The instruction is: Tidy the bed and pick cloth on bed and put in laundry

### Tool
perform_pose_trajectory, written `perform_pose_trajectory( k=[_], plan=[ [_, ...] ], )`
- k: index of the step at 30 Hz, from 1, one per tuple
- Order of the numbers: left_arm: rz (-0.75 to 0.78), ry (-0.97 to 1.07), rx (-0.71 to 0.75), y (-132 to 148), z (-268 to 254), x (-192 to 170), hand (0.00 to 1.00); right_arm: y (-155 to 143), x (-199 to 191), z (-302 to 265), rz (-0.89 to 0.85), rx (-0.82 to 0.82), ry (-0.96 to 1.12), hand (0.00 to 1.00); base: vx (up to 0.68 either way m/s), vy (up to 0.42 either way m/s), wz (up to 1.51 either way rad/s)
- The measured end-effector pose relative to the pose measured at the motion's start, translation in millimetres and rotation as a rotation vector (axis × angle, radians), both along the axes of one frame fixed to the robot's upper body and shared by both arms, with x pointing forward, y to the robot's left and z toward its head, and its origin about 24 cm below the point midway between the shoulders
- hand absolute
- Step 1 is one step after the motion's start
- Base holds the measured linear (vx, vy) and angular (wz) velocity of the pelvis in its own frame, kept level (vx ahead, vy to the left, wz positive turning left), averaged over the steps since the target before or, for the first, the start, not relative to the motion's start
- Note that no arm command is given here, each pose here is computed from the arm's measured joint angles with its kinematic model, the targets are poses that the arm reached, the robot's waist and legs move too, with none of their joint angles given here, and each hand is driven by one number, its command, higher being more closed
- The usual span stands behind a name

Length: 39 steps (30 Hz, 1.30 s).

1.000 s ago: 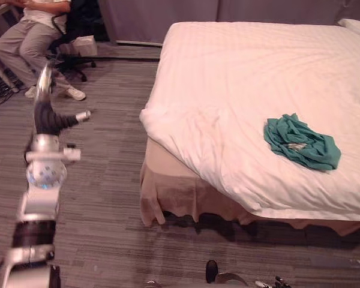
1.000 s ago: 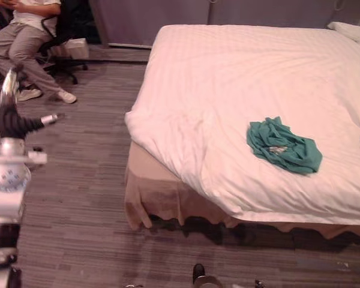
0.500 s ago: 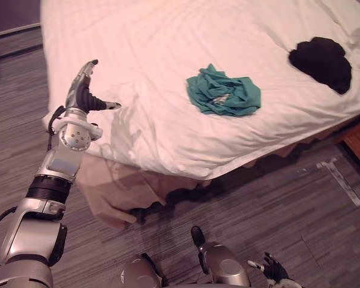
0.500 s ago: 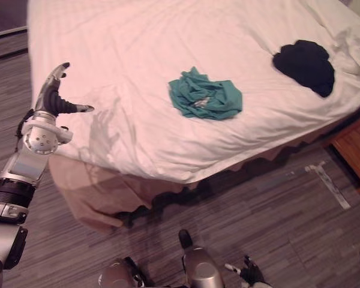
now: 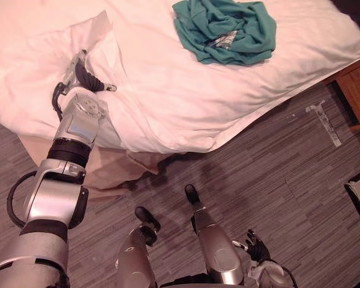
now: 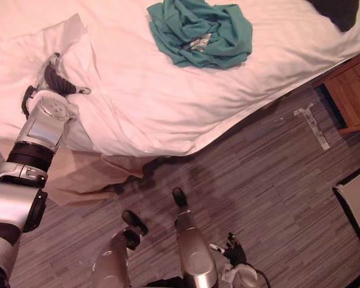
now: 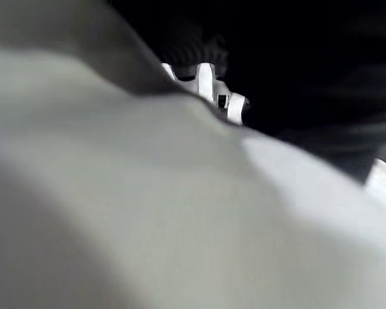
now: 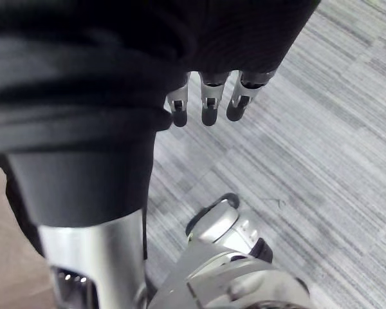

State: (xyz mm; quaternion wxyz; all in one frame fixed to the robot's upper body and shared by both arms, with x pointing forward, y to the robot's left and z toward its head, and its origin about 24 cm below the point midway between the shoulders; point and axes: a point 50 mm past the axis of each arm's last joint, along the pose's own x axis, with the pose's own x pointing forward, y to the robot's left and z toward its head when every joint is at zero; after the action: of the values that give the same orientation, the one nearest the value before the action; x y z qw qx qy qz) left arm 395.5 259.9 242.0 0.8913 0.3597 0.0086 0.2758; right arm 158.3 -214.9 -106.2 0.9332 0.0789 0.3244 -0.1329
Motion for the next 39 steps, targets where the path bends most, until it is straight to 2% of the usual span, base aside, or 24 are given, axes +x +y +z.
perform_pose_trajectory(
  k=[3,5,9,10,12,14,18,20,23,25,26,28,29,30,32,33,35,37,39],
  plan=[
    [0.002,0.009,-0.089,9,-14,-3,1.0,-6,-1,1,-0.045,0.025,-0.01,0.0,0.04,-0.042,0.1],
    [-0.026,-0.005,-0.205,20,-40,-9,1.0,-16,-3,4,-0.15,0.083,-0.046,0.0,0.07,-0.031,0.04],
    [-0.07,-0.018,-0.27,33,-89,-35,1.0,-35,-12,10,-0.252,0.065,-0.071,0.0,0.1,-0.03,0.22],
    [-0.071,0.0,-0.285,36,-111,-48,0.0,-46,-19,10,-0.309,0.047,-0.063,0.0,0.1,-0.038,0.36],
    [-0.05,0.048,-0.315,40,-141,-65,0.0,-61,-28,12,-0.379,0.025,-0.061,0.0,0.1,-0.037,0.35],
    [0.02,0.204,-0.403,44,-206,-106,0.0,-90,-44,17,-0.478,-0.03,-0.05,0.0,0.11,-0.026,0.4],
    [0.162,0.431,-0.514,48,-279,-180,0.0,-128,-64,25,-0.595,-0.173,0.029,0.0,0.1,-0.018,0.43],
    [0.303,0.525,-0.562,57,-305,-224,0.0,-147,-72,32,-0.671,-0.233,0.05,0.0,0.05,-0.024,0.36],
    [0.72,0.674,-0.621,91,-338,-331,0.0,-182,-67,59,-0.754,-0.339,-0.006,0.0,0.0,-0.018,0.32],
    [0.9,0.711,-0.674,97,-345,-379,0.0,-197,-51,80,-0.744,-0.386,-0.073,0.0,-0.04,0.008,0.17],
    [1.008,0.714,-0.75,95,-350,-408,0.0,-205,-36,96,-0.716,-0.423,-0.127,1.0,-0.05,0.018,0.23],
    [1.119,0.725,-0.836,84,-357,-441,0.0,-210,-5,126,-0.623,-0.485,-0.227,1.0,-0.05,0.036,0.13],
    [1.15,0.763,-0.869,72,-363,-456,0.0,-205,23,149,-0.512,-0.537,-0.303,1.0,-0.07,0.046,0.08],
    [1.15,0.779,-0.887,66,-365,-460,0.0,-201,35,159,-0.45,-0.569,-0.337,1.0,-0.07,0.047,0.11],
    [1.077,0.874,-0.927,41,-377,-464,0.0,-165,85,199,-0.165,-0.658,-0.472,1.0,-0.06,0.037,0.09],
    [1.043,0.897,-0.932,35,-380,-461,0.0,-153,95,207,-0.097,-0.66,-0.503,1.0,-0.05,0.023,0.15],
    [0.894,0.957,-0.942,21,-388,-444,0.0,-110,125,228,0.142,-0.654,-0.603,1.0,-0.02,0.017,0.16],
    [0.817,0.969,-0.945,15,-391,-432,0.0,-73,143,240,0.339,-0.634,-0.662,1.0,0.01,0.01,0.0],
    [0.731,0.977,-0.931,9,-394,-417,0.0,-21,161,253,0.597,-0.545,-0.737,1.0,0.02,0.007,-0.04]
  ],
)
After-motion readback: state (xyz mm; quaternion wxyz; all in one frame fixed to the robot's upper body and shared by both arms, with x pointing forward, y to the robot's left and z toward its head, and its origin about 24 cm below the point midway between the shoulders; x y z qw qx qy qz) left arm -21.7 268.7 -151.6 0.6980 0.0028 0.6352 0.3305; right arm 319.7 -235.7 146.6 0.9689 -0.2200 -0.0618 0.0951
